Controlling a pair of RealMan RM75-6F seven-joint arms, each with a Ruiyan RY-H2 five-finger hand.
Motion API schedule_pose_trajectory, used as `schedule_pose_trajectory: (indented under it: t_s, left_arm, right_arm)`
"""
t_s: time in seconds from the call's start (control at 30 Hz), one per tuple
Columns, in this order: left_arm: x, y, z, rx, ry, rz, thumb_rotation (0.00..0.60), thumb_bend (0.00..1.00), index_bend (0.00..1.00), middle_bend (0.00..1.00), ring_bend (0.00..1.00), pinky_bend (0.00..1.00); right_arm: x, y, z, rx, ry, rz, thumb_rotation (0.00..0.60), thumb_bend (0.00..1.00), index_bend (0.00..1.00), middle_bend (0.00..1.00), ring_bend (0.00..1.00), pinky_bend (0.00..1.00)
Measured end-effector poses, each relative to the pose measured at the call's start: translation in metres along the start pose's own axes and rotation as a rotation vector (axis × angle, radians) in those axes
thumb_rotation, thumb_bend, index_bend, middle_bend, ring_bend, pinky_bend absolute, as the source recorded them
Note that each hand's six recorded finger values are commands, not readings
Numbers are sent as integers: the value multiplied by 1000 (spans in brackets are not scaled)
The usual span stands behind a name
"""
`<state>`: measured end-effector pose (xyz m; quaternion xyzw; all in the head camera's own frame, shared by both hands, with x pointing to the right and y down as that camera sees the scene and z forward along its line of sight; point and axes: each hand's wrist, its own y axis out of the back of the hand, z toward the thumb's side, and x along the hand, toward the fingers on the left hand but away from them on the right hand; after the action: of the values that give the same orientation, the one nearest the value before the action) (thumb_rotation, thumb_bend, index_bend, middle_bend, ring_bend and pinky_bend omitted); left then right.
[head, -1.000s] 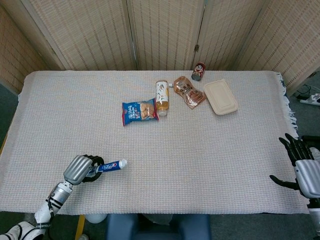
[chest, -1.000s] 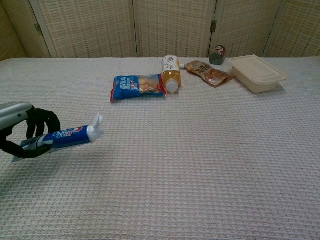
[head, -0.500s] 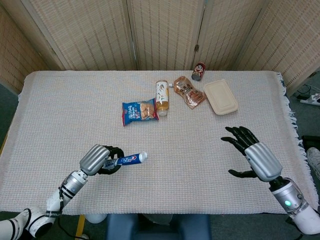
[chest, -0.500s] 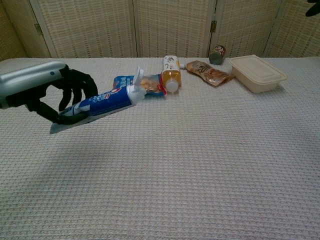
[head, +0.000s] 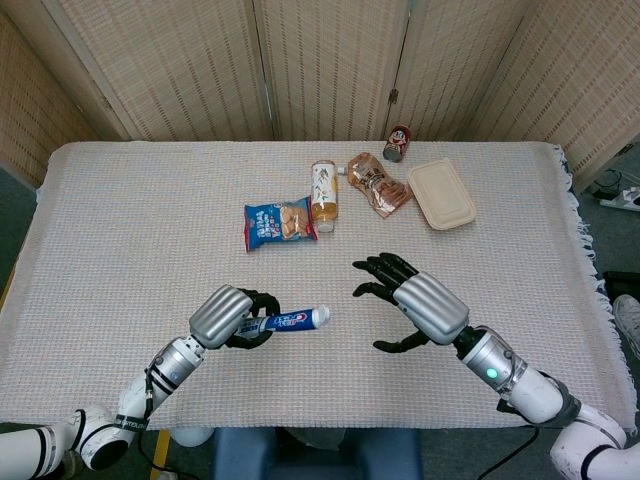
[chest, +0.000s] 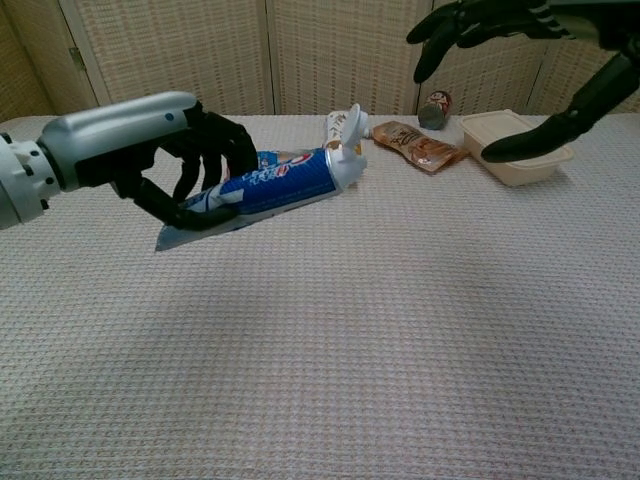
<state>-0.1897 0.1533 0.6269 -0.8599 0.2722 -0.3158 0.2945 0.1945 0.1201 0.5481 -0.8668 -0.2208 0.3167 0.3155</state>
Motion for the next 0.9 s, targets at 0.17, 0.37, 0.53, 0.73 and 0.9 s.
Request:
schedule_pose_trajectory:
  t_s: [0.17, 0.37, 0.53, 0.73, 0.9]
  left_arm:
    - [4, -4, 6, -1, -5, -20, 600, 833, 706, 761, 693, 680]
    - [6, -7, 7, -13, 3, -28, 600, 835, 706, 761, 693, 683]
    - [7, -8, 4, -28, 14, -32, 600, 838, 706, 761, 693, 683]
    - [6, -8, -2, -47, 28, -31, 600, 840, 706, 761, 693, 683]
    - [4, -7, -8, -78, 43, -29, 600, 845, 706, 761, 693, 683]
  right_arm:
    - [-18, -9, 18, 0, 57, 17, 498, 270, 308, 96, 33, 0]
    - [-28, -15, 30, 11, 87, 39, 497, 269, 310, 97, 31, 0]
    - [-32, -23, 32, 18, 83, 66, 497, 271, 312, 98, 28, 0]
    - [-31, -27, 28, 21, 60, 79, 495, 270, 314, 102, 27, 0]
    - [-26, -27, 18, 15, 25, 80, 496, 270, 314, 104, 29, 0]
